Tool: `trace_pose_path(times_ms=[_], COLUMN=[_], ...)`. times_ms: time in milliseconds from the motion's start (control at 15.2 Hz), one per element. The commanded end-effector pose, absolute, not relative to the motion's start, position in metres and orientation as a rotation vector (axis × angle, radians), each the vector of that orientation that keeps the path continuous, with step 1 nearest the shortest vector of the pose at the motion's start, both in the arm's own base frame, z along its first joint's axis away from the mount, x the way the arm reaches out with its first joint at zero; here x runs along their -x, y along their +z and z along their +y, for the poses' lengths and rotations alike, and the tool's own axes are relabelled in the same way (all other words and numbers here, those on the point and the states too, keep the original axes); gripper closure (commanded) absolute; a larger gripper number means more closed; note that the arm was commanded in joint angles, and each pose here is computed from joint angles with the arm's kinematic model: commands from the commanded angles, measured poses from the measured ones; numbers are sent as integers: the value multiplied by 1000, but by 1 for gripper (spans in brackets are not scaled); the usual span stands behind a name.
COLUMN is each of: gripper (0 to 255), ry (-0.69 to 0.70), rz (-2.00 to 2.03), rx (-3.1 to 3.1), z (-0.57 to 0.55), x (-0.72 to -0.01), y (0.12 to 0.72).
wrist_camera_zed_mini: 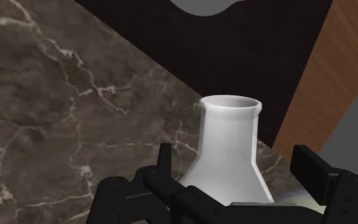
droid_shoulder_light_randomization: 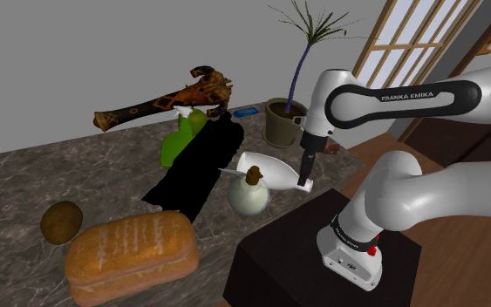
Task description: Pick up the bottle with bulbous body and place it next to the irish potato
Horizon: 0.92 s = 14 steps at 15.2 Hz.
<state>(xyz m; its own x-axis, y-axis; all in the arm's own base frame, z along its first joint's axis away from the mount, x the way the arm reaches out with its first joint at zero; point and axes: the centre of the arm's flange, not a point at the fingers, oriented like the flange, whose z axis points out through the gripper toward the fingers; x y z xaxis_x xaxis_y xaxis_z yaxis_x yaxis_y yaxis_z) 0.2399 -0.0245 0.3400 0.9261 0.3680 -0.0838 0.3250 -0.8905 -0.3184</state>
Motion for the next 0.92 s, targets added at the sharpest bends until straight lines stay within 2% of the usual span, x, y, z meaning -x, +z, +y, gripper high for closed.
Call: trace_pose_path(times_ms=[0,528,594,858], gripper=[0,0,255,255], ry=[203,204,204,204], rz=[-513,-513,-513,-513], rx=[2784,2784,2784,2784], z=[-22,-22,-22,-22], x=[-238,-238,-238,-238], y=[331,331,331,331])
